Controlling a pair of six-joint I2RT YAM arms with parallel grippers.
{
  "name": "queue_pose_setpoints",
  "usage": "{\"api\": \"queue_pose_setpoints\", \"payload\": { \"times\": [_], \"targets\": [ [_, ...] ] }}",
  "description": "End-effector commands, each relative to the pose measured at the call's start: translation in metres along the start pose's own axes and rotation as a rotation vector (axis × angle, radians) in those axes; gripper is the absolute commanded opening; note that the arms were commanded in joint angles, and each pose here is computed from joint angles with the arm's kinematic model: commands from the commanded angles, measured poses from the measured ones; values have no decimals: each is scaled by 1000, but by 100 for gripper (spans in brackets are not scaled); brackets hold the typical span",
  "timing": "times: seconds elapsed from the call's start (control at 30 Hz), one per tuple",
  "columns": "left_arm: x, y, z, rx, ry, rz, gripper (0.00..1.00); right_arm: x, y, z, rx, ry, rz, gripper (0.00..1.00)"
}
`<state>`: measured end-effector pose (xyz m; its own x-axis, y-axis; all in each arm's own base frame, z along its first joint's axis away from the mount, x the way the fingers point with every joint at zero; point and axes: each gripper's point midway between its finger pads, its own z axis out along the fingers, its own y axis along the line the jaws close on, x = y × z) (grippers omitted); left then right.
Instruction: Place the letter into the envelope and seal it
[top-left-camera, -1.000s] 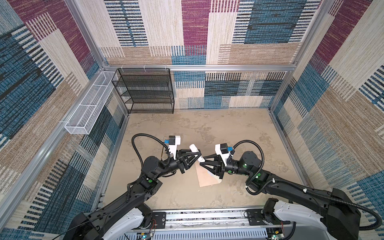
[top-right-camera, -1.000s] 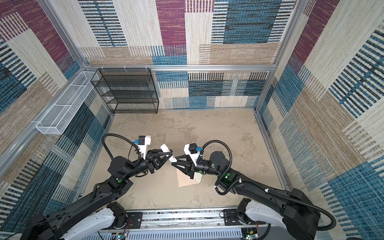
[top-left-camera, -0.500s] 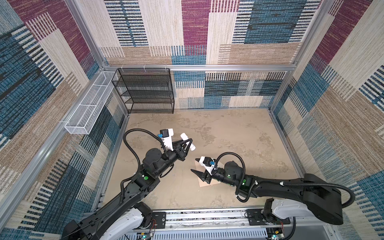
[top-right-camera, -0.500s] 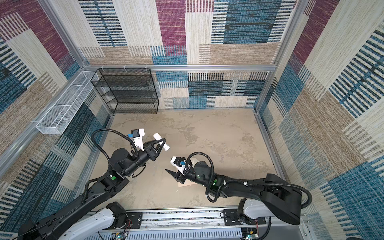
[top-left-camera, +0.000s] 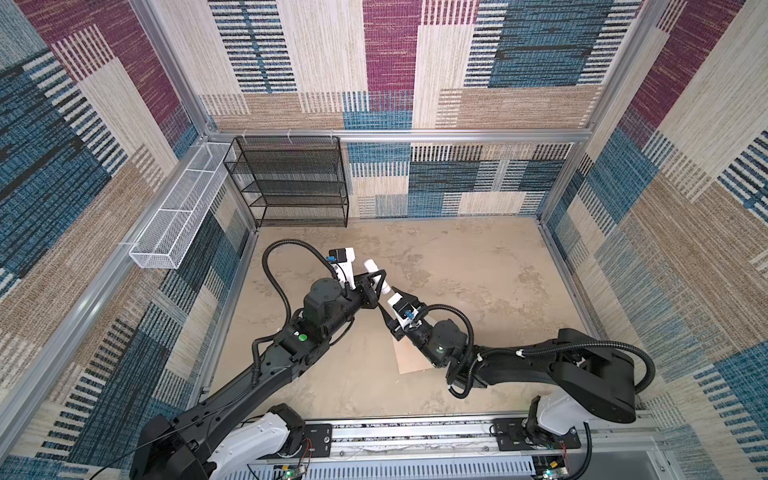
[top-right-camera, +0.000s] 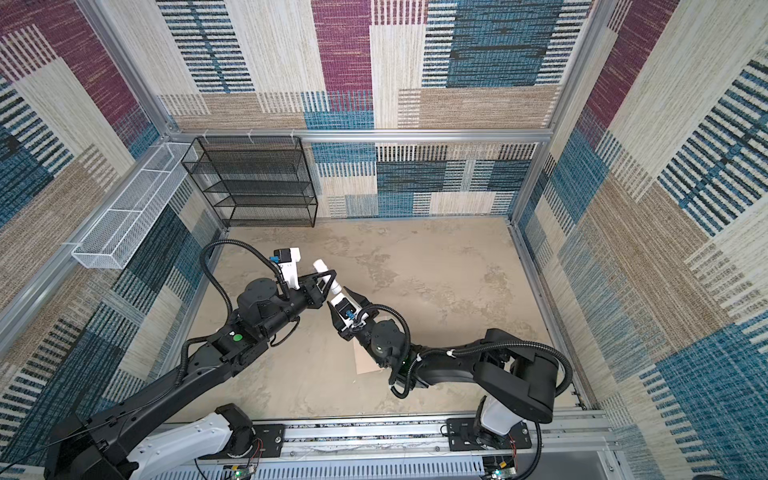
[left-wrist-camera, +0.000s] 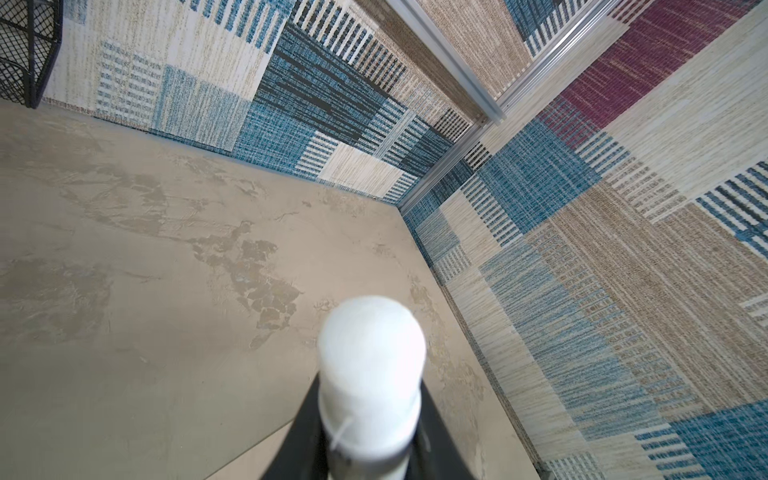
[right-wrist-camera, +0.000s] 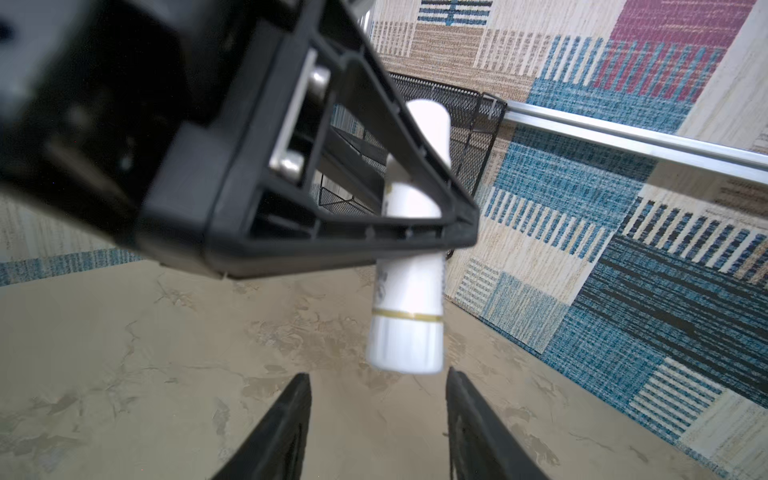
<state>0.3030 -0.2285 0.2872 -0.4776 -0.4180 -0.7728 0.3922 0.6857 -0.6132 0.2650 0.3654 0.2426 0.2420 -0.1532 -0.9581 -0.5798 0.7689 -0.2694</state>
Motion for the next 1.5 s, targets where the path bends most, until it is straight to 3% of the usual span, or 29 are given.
{"api": "queue_pose_setpoints", "payload": {
  "times": [0.0,0.4,0.73,0.97,1.3,1.47],
  "targets": [
    [-2,-3,1,3,4,-12,0,-12,-8,3,49,-36,0,51],
    [7,-3,7,14,44,-15,0,-13,-7,4,44,-31,-18,25],
    [24,-14,13,85,132,0,0,-27,-1,-3,-29,-63,36,21],
    [41,-37,6,250,205,61,0,-52,14,-24,-220,-108,178,17],
    [66,-74,-33,569,266,133,0,-89,16,-73,-577,-169,462,15],
    [69,-83,-46,641,271,147,0,-98,21,-96,-722,-182,524,15]
  ]
}}
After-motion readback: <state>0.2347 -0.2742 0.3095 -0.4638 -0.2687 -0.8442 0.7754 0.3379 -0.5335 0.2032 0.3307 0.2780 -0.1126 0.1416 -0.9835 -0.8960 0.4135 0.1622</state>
